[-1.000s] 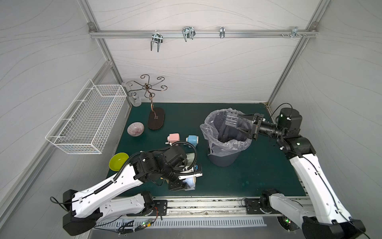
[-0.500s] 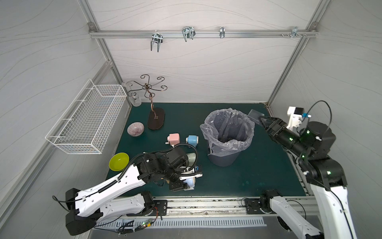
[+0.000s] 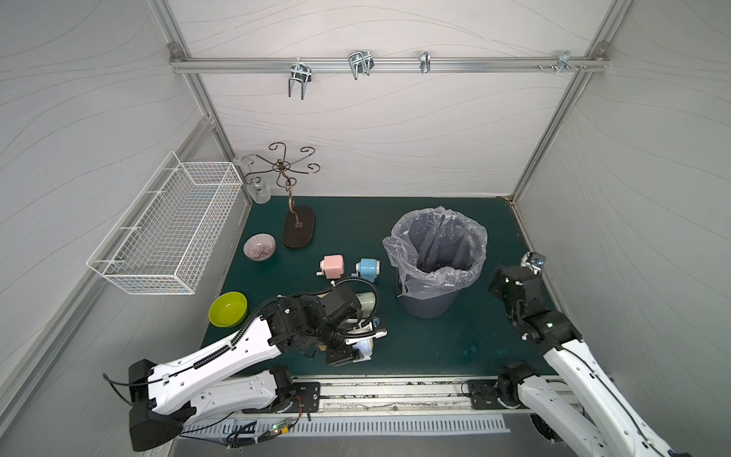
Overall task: Take out the pencil sharpener tray and clean the shavings
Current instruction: Place the container at the center of the board, then place the pencil sharpener at the center of the board.
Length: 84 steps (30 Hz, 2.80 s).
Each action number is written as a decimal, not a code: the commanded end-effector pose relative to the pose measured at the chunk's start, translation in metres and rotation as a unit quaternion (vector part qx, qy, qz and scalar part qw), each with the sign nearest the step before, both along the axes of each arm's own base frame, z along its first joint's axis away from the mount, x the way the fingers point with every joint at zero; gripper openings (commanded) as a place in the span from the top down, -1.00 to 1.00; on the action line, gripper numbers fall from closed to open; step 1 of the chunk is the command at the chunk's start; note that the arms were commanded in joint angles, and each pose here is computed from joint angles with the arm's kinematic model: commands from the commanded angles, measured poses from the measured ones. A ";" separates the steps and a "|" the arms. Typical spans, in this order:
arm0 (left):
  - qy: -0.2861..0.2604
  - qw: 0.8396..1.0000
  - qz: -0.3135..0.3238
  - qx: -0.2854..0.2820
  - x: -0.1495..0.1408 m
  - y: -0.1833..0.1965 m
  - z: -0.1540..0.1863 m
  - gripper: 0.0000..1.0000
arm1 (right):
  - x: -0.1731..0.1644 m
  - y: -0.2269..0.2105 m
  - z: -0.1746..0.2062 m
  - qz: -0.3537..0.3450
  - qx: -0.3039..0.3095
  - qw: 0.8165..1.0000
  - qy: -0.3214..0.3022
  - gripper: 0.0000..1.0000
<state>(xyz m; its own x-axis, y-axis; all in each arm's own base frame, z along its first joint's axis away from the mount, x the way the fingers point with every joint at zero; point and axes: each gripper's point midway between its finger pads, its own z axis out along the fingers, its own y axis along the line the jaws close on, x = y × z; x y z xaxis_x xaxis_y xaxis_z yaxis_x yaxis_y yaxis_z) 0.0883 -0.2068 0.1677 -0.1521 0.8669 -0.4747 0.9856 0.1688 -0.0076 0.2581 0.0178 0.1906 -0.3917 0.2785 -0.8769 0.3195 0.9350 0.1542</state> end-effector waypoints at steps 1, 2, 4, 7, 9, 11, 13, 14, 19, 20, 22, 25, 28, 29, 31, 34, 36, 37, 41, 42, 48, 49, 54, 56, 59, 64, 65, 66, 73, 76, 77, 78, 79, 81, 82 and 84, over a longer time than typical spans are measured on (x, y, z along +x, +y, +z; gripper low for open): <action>-0.017 0.999 0.015 -0.025 0.006 -0.005 0.007 1.00 | 0.010 0.005 0.030 -0.034 0.002 0.993 -0.116 1.00; -0.019 0.999 0.018 -0.026 0.007 -0.004 0.007 1.00 | 0.010 0.007 0.020 -0.038 0.013 0.993 -0.109 1.00; -0.020 0.999 0.023 -0.026 0.007 -0.003 0.006 1.00 | 0.008 0.007 0.000 -0.042 0.023 0.995 -0.084 1.00; -0.027 0.999 0.028 -0.028 0.008 0.000 0.008 1.00 | 0.005 0.008 -0.023 -0.040 0.018 0.997 -0.056 1.00; -0.035 0.998 0.032 -0.033 0.010 0.001 0.010 1.00 | 0.004 0.011 -0.034 -0.030 0.018 0.998 -0.049 1.00; -0.040 0.998 0.034 -0.036 0.012 0.000 0.011 1.00 | 0.003 0.015 -0.045 -0.017 0.033 0.998 -0.046 1.00; -0.041 0.998 0.036 -0.034 0.013 0.000 0.011 1.00 | 0.000 0.019 -0.059 -0.008 0.053 0.998 -0.043 1.00; -0.041 0.998 0.036 -0.031 0.013 0.001 0.010 1.00 | -0.003 0.019 -0.065 -0.013 0.061 0.997 -0.041 1.00; -0.041 0.998 0.032 -0.020 0.012 0.003 0.005 1.00 | -0.010 0.023 -0.094 -0.005 0.066 0.997 -0.028 1.00; -0.042 0.998 0.031 -0.019 0.013 0.003 0.004 1.00 | -0.010 0.024 -0.101 -0.005 0.069 0.997 -0.021 1.00; -0.046 0.998 0.029 -0.017 0.014 0.003 0.002 1.00 | -0.010 0.027 -0.113 -0.001 0.079 0.997 -0.014 1.00; -0.046 0.998 0.029 -0.012 0.015 0.003 -0.002 1.00 | -0.004 0.039 -0.123 0.021 0.079 0.997 -0.004 1.00; -0.045 0.999 0.028 -0.007 0.015 0.004 -0.006 1.00 | 0.002 0.049 -0.135 0.038 0.069 0.997 0.017 1.00; -0.045 0.999 0.029 -0.007 0.015 0.004 -0.007 1.00 | 0.004 0.052 -0.138 0.043 0.070 0.996 0.020 1.00; -0.047 0.998 0.030 -0.008 0.015 0.004 -0.006 1.00 | 0.007 0.057 -0.143 0.054 0.066 0.996 0.022 1.00; -0.052 0.998 0.030 -0.011 0.016 0.005 -0.004 1.00 | 0.009 0.057 -0.145 0.051 0.059 0.997 0.026 0.91; -0.057 0.998 0.031 -0.010 0.018 0.005 -0.005 1.00 | 0.007 0.055 -0.143 0.048 0.061 0.997 0.023 0.51; -0.058 0.998 0.030 -0.010 0.019 0.004 -0.005 1.00 | 0.006 0.053 -0.142 0.046 0.062 0.997 0.022 0.22; -0.055 0.998 0.024 0.000 0.020 0.001 -0.010 1.00 | 0.001 0.047 -0.137 0.034 0.067 0.997 0.018 -0.30; -0.055 0.998 0.022 0.002 0.020 0.000 -0.012 1.00 | 0.000 0.045 -0.134 0.031 0.064 0.997 0.018 -0.39; -0.065 0.998 0.019 0.005 0.029 -0.009 -0.023 1.00 | -0.010 0.034 -0.116 0.022 0.069 0.997 0.002 -0.69; -0.066 0.998 0.020 0.008 0.031 -0.010 -0.027 1.00 | -0.012 0.031 -0.113 0.019 0.068 0.997 0.001 -0.70; -0.064 0.997 0.029 0.042 0.038 -0.010 -0.053 1.00 | -0.026 0.020 -0.088 0.008 0.091 0.996 -0.013 -0.73; -0.065 0.996 0.032 0.052 0.042 -0.011 -0.062 1.00 | -0.033 0.015 -0.077 0.006 0.103 0.995 -0.020 -0.72; -0.065 0.996 0.046 0.050 0.050 -0.016 -0.071 1.00 | -0.039 0.014 -0.063 0.021 0.115 0.992 -0.037 -0.70; -0.072 0.994 0.053 0.068 0.062 -0.022 -0.088 1.00 | -0.048 0.006 -0.044 0.023 0.112 0.992 -0.057 -0.70; -0.073 0.993 0.052 0.075 0.064 -0.022 -0.091 1.00 | -0.050 0.002 -0.042 0.018 0.109 0.992 -0.056 -0.70; -0.074 0.993 0.052 0.080 0.066 -0.023 -0.095 1.00 | -0.051 0.000 -0.040 0.014 0.105 0.993 -0.057 -0.71; -0.075 0.992 0.059 0.079 0.072 -0.030 -0.105 0.86 | -0.056 -0.005 -0.032 0.015 0.097 0.993 -0.058 -0.71; -0.068 0.993 0.055 0.078 0.068 -0.028 -0.110 0.66 | -0.057 -0.006 -0.028 0.014 0.100 0.993 -0.062 -0.71; -0.064 0.994 0.052 0.076 0.066 -0.028 -0.110 0.60 | -0.057 -0.006 -0.027 0.015 0.099 0.993 -0.062 -0.71; -0.064 0.994 0.052 0.074 0.065 -0.028 -0.111 0.54 | -0.057 -0.006 -0.026 0.015 0.100 0.993 -0.062 -0.71; -0.064 0.994 0.052 0.073 0.065 -0.027 -0.111 0.49 | -0.057 -0.006 -0.026 0.016 0.100 0.993 -0.062 -0.71; -0.064 0.994 0.050 0.073 0.063 -0.026 -0.113 0.46 | -0.058 -0.005 -0.026 0.018 0.098 0.993 -0.060 -0.71; -0.062 0.994 0.048 0.075 0.063 -0.026 -0.114 0.44 | -0.058 -0.005 -0.026 0.020 0.098 0.993 -0.058 -0.71; -0.059 0.994 0.046 0.079 0.061 -0.025 -0.117 0.36 | -0.059 -0.005 -0.027 0.021 0.097 0.994 -0.056 -0.70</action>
